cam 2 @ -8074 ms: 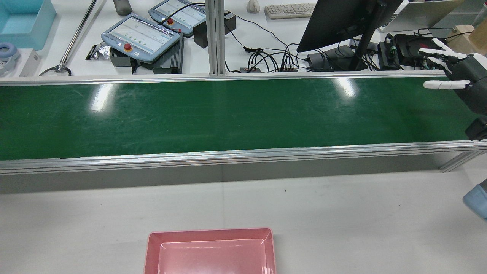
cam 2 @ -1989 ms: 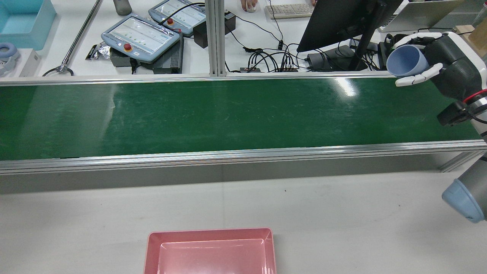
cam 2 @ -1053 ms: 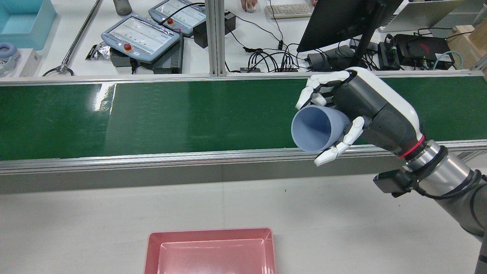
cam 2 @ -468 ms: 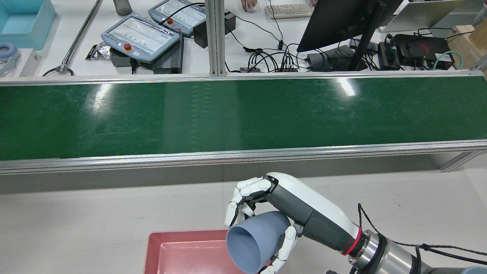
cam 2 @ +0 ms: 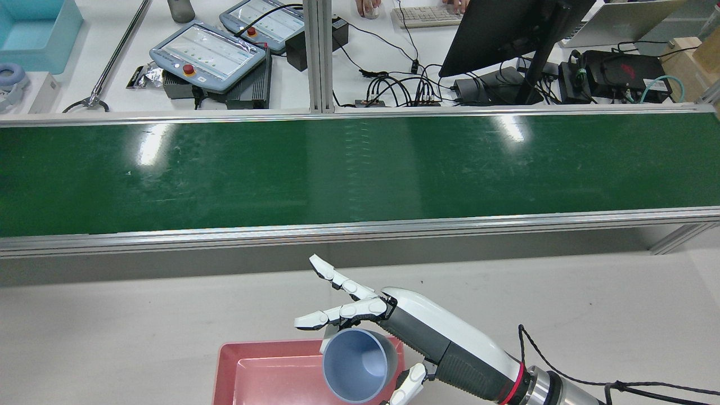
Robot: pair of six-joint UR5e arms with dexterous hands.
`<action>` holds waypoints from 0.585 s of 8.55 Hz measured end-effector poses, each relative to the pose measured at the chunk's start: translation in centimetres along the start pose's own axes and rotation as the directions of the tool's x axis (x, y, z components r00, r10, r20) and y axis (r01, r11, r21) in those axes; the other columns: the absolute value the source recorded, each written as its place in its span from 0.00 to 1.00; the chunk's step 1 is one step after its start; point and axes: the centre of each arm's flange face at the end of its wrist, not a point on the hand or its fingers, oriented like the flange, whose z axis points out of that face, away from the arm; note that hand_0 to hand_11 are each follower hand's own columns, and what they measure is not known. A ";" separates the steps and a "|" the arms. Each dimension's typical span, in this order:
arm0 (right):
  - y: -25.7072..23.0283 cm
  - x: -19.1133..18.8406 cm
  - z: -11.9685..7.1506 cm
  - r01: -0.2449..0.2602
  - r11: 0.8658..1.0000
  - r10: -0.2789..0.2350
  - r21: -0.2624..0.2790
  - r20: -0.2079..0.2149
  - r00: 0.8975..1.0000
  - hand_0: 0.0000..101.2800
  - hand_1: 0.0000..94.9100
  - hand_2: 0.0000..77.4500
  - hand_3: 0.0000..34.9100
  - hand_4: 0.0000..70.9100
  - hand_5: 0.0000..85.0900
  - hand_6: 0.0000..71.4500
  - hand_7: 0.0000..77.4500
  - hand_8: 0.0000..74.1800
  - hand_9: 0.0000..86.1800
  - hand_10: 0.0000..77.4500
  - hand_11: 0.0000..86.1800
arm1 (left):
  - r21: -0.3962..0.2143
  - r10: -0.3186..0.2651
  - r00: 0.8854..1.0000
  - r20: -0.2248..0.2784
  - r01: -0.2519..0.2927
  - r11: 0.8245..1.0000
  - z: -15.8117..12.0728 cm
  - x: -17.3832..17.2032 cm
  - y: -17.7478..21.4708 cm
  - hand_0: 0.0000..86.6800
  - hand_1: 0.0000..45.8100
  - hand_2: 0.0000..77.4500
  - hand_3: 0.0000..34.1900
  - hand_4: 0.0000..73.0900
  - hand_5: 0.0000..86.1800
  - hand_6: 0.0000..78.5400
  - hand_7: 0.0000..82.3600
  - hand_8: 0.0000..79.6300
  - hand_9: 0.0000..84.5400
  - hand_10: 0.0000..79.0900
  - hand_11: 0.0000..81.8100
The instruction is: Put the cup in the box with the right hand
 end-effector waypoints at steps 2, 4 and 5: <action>0.0 0.2 -0.1 -0.003 1.000 0.003 0.001 -0.003 1.000 0.54 0.10 0.04 0.00 0.16 0.04 0.01 0.01 0.46 0.30 0.23 0.39 | 0.000 0.000 1.000 0.000 0.000 1.000 0.0 0.0 0.0 0.00 0.01 0.00 0.00 0.01 0.00 0.00 0.00 0.00 0.00 0.00 0.00; 0.0 0.2 -0.1 -0.004 1.000 0.004 0.002 -0.004 1.000 0.51 0.02 0.02 0.00 0.13 0.03 0.02 0.01 0.29 0.15 0.02 0.25 | 0.000 0.000 1.000 0.000 0.000 1.000 0.0 0.0 0.0 0.00 0.01 0.00 0.00 0.01 0.01 0.00 0.00 0.00 0.00 0.00 0.00; 0.0 0.2 -0.1 -0.005 1.000 0.005 0.002 -0.004 1.000 0.50 0.07 0.01 0.00 0.13 0.03 0.02 0.13 0.07 0.02 0.01 0.08 | 0.000 0.000 1.000 0.000 0.000 1.000 0.0 0.0 0.0 0.00 0.01 0.00 0.00 0.01 0.00 0.00 0.00 0.00 0.00 0.00 0.00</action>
